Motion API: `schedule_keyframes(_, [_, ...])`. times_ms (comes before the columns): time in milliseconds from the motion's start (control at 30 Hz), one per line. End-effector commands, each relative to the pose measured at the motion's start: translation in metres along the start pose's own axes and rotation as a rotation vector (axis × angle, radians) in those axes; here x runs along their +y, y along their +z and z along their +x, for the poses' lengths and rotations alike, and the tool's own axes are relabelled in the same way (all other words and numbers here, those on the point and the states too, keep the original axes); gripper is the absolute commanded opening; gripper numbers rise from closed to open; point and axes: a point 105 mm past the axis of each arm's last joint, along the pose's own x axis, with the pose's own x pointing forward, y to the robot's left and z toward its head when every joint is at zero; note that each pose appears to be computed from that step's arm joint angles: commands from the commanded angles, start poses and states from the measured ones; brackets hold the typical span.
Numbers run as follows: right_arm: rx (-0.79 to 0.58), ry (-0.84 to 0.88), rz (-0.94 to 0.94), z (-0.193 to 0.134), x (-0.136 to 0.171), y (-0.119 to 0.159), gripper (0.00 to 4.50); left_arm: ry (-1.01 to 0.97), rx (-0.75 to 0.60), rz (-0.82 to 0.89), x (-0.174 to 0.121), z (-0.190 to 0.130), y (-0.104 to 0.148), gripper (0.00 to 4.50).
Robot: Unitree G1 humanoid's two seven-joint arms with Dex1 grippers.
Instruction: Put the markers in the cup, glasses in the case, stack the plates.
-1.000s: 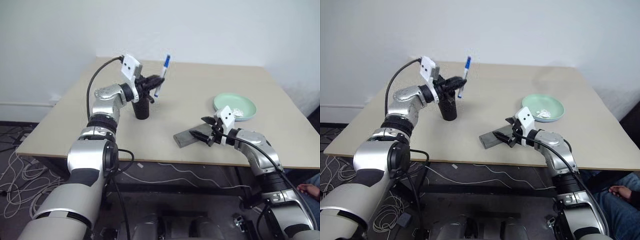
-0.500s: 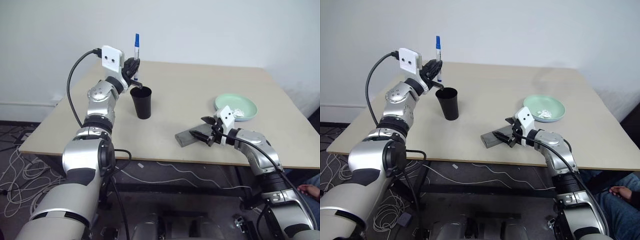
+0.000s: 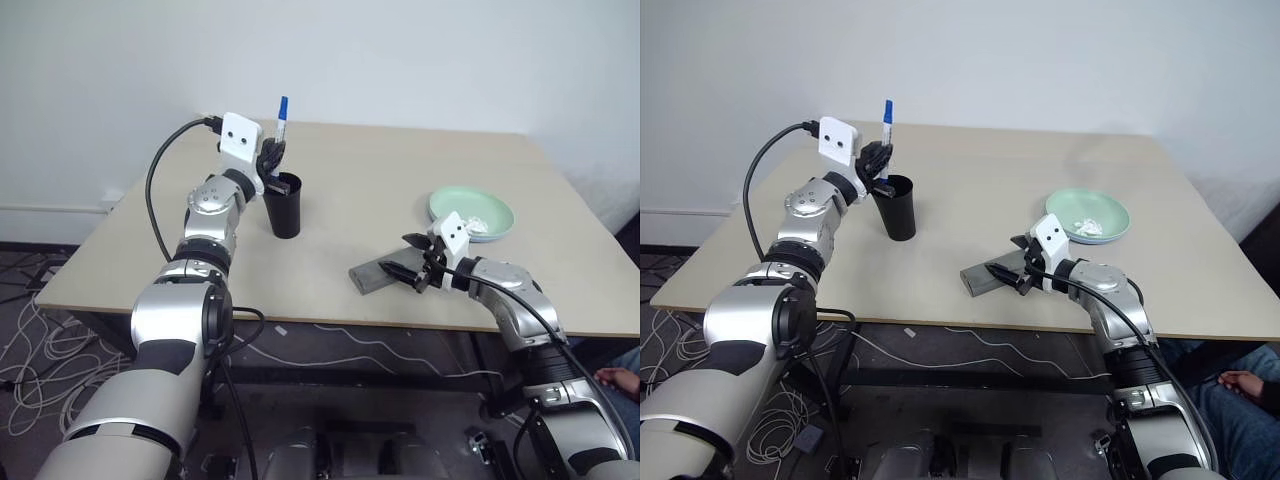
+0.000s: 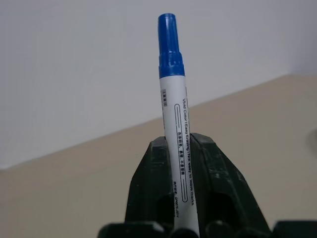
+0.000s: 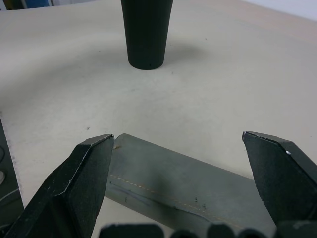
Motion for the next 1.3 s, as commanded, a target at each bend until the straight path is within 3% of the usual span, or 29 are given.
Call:
schedule_keyframes(33, [-0.047,-0.016,-0.044,-0.004,-0.004,0.018,4.5,0.008,-0.045,0.008,0.001,0.004,0.014,1.67])
schedule_keyframes(200, [-0.049,-0.015,-0.042,-0.004,-0.003,0.018,4.5,-0.012,-0.047,0.005,-0.002,0.004,0.014,3.36])
schedule_keyframes(567, [-0.05,-0.011,-0.039,-0.002,-0.002,0.018,4.5,-0.013,-0.038,0.008,0.0,0.002,0.012,3.36])
schedule_keyframes(700, [-0.047,-0.01,-0.039,-0.003,-0.001,0.017,4.5,-0.082,0.05,-0.01,-0.005,0.005,0.006,3.36])
schedule_keyframes(1300, [-0.058,-0.034,-0.027,0.0,-0.003,0.015,4.5,-0.198,0.172,0.065,0.001,0.015,0.051,3.36])
